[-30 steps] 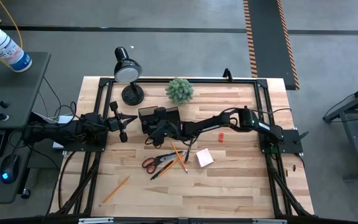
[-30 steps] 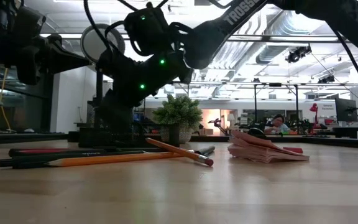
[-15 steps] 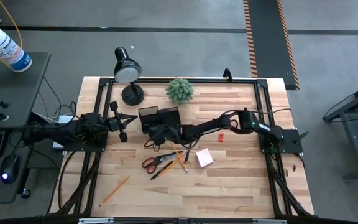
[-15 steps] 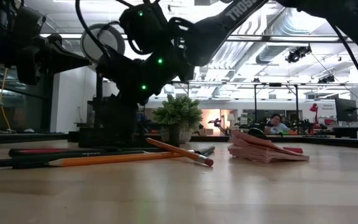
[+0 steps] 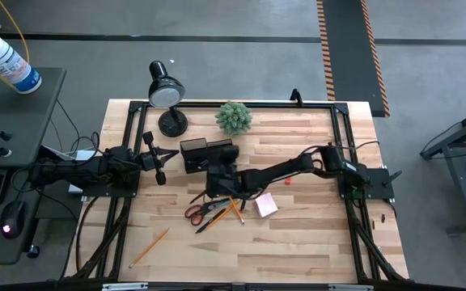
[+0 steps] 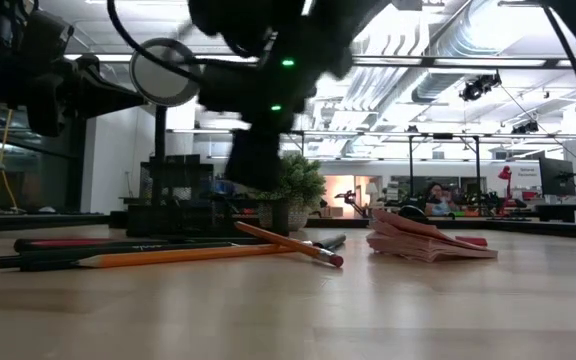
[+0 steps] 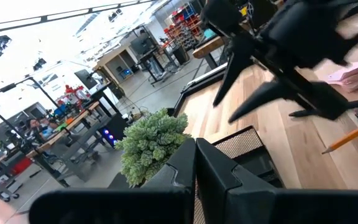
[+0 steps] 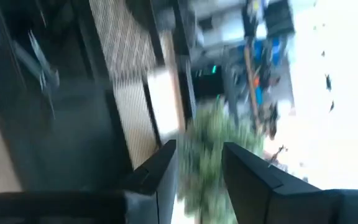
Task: Pick and place office supplies into organizer
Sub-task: Put the eraser into the desktop organizer
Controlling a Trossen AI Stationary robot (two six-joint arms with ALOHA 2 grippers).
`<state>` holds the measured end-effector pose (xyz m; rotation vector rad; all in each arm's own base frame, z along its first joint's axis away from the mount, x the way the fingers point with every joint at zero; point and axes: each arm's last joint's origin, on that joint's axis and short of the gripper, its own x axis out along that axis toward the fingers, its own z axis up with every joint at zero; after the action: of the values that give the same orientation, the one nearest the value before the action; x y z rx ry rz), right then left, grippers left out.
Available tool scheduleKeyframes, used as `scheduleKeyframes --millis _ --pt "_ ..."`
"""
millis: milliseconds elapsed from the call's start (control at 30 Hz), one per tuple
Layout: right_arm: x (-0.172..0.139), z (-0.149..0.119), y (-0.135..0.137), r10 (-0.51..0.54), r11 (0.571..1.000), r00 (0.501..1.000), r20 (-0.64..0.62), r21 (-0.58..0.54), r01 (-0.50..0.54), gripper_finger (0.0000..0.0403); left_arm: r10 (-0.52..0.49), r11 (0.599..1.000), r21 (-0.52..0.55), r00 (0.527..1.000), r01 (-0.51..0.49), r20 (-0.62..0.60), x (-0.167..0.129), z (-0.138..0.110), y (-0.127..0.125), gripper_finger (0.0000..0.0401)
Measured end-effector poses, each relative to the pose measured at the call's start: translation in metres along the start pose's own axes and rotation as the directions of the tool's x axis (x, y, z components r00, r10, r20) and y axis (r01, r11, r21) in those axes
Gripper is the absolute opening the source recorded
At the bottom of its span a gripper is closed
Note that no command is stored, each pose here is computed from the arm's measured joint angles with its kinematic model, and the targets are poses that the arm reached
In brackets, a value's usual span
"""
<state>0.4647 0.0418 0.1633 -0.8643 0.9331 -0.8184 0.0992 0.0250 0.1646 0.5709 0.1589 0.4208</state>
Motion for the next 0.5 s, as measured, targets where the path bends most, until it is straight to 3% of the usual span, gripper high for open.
scheduleKeyframes --millis 133,267,500 --pt "-0.014 -0.027 -0.008 0.040 0.994 0.990 -0.133 0.102 -0.026 0.0118 -0.003 1.000 0.000 1.000 0.003 0.001 0.000 0.000 0.000 0.0001" --pt "-0.033 -0.051 -0.013 0.021 0.975 0.970 -0.242 0.219 0.033 0.0113 -0.002 1.000 -0.007 1.000 0.002 0.001 0.000 0.000 0.000 0.0001" --pt "-0.064 -0.066 -0.006 0.076 0.940 0.948 -0.309 0.339 0.035 0.0103 -0.003 1.000 -0.010 1.000 0.003 0.001 0.000 0.000 0.000 0.0001"
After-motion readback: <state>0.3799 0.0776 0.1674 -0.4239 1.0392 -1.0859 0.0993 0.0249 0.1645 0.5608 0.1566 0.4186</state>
